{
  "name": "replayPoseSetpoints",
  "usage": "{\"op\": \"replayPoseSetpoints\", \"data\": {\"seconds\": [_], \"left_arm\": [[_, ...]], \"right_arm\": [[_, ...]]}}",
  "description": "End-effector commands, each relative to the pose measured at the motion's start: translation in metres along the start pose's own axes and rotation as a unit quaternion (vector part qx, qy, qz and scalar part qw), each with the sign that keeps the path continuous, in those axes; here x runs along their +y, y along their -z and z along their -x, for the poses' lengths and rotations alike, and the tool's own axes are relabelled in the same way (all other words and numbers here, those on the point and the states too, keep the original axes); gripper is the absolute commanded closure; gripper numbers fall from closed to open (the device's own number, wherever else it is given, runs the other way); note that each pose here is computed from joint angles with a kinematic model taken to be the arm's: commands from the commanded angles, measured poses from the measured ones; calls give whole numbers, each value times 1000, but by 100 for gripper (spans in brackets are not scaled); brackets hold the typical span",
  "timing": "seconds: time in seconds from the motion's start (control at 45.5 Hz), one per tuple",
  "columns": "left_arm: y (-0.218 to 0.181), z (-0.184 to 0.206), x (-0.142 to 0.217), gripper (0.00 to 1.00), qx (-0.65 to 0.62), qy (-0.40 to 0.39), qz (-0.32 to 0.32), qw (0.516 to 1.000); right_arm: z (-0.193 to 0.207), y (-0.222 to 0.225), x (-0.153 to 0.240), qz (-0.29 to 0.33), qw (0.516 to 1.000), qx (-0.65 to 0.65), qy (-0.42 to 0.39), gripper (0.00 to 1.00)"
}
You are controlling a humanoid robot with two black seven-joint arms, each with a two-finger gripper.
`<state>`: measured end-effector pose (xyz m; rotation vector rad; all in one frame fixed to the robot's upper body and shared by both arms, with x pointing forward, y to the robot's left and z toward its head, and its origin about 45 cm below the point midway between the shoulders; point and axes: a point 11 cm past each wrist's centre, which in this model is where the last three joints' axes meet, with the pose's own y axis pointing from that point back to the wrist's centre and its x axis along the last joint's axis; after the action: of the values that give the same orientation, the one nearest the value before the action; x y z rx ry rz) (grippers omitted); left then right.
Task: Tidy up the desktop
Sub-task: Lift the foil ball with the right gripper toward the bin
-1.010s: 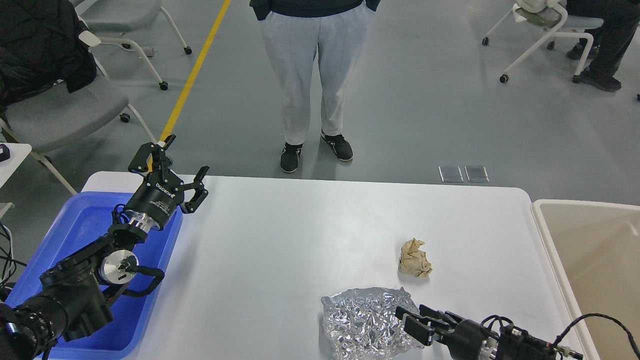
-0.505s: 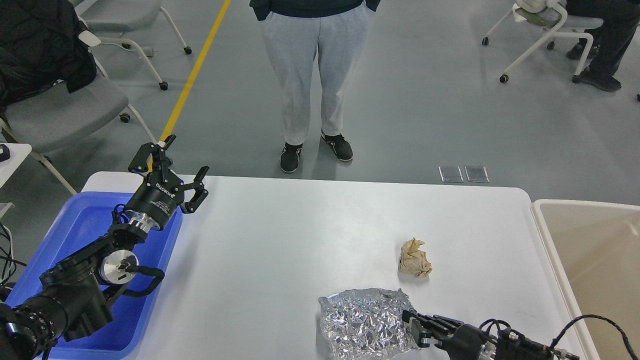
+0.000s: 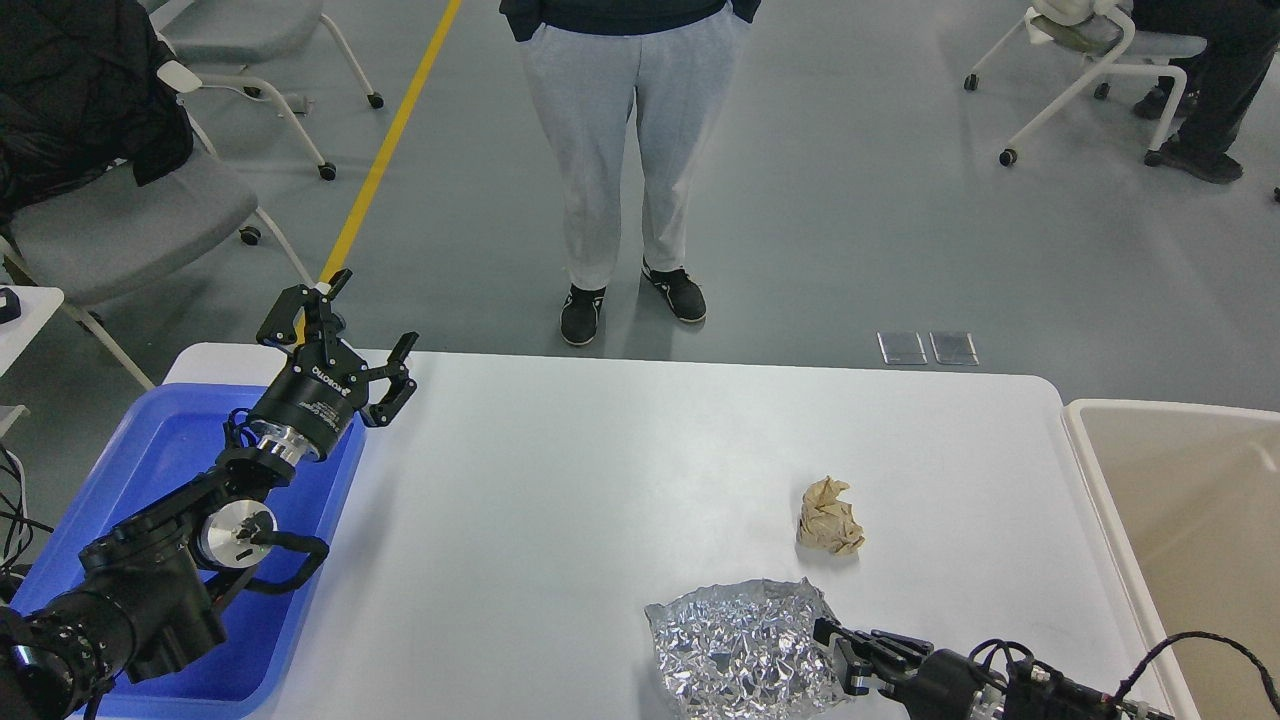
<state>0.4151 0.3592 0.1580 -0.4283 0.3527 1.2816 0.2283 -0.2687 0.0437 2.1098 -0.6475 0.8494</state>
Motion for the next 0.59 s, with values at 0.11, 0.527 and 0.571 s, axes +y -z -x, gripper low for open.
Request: {"op": "replayPoseSetpoints", "data": {"seconds": [0.11, 0.527, 0.571], "left_arm": [[0, 0, 0, 0, 0, 0, -1, 1000], [0, 0, 0, 0, 0, 0, -1, 1000], [0, 0, 0, 0, 0, 0, -1, 1000]], "right_arm": [[-59, -13, 36, 20, 999, -18, -45, 100], [-195, -45, 111, 77, 993, 12, -83, 100], [-208, -46, 120, 83, 993, 4, -83, 100]]}}
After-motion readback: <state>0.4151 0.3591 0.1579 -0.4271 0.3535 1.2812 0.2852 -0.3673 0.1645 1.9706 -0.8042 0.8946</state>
